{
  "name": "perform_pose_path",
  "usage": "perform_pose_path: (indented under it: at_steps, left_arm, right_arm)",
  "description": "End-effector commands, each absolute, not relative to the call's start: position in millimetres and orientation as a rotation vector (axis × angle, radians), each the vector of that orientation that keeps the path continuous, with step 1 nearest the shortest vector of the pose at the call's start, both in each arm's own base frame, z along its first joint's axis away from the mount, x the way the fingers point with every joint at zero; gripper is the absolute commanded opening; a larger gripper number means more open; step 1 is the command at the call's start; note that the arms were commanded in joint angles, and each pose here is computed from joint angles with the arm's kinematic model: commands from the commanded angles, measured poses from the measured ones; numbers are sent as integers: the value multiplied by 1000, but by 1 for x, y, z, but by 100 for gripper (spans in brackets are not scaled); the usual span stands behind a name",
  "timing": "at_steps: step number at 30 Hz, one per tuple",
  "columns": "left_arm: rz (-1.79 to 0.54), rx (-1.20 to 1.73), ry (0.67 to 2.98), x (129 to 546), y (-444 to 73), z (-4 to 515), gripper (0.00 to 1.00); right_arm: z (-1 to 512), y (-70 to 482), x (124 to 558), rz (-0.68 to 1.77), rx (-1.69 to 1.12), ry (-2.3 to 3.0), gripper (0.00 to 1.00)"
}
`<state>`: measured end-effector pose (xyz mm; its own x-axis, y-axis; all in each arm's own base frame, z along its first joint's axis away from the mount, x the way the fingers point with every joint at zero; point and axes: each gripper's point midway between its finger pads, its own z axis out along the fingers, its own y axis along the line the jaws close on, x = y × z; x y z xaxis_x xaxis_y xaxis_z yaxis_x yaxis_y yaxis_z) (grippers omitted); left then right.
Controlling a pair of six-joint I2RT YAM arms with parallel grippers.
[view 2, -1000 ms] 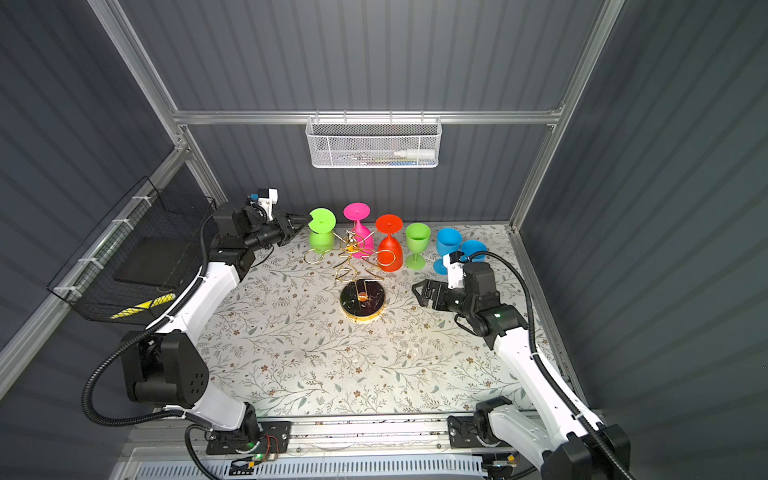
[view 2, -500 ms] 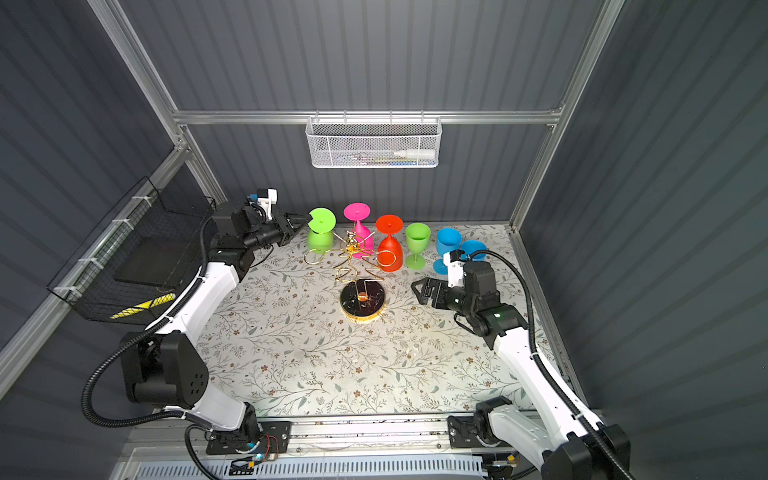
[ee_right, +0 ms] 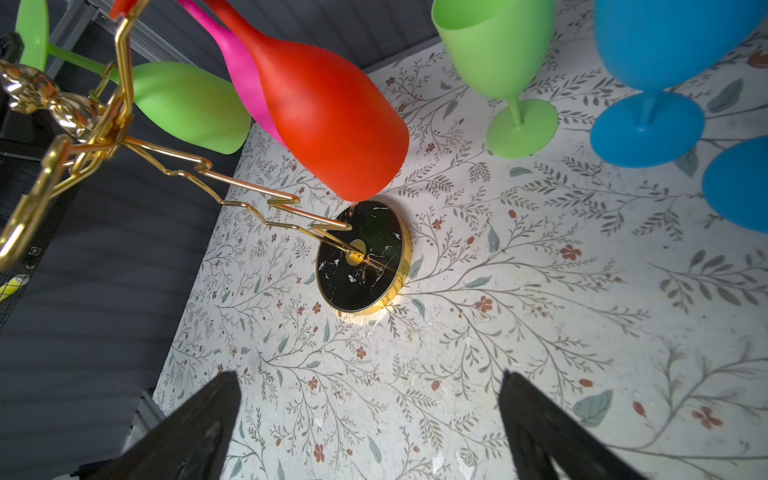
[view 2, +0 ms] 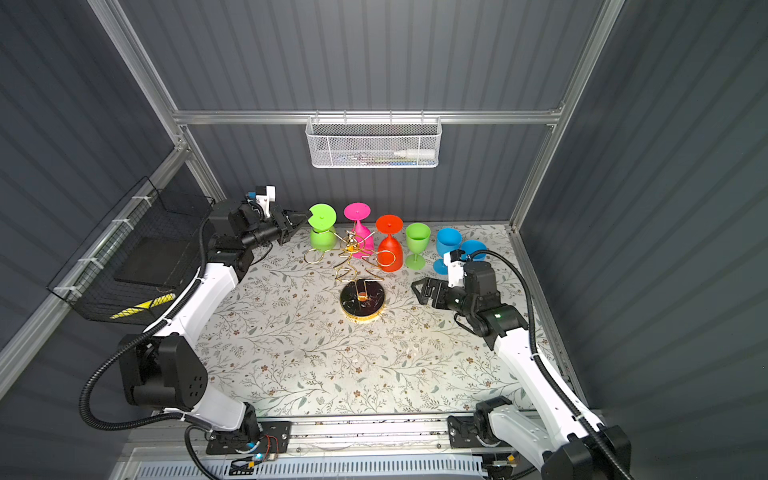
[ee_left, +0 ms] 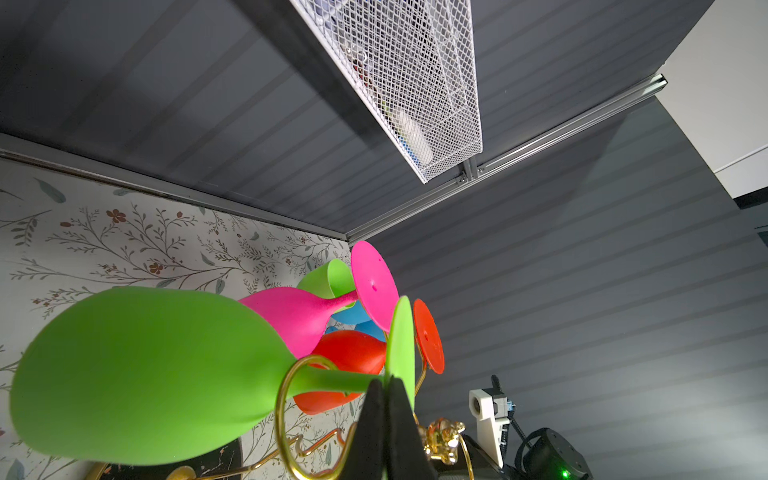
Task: Take the wine glass off the wine glass rack
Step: 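Pull the lime green glass off the rack hook with the left gripper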
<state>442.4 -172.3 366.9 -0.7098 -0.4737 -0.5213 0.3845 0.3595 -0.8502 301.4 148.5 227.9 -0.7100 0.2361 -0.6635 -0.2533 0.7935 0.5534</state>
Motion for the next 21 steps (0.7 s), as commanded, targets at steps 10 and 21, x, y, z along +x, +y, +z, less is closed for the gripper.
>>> perform_pose_path:
  at_steps: [10,21]
  left_arm:
    - [-1452,-27,1876,423,-175,373,0]
    - [-1463,1,1893,416,-188,368,0]
  right_arm:
    - [241,151,298,841,-27,2184,99]
    - [241,152,297,844,-27,2184,99]
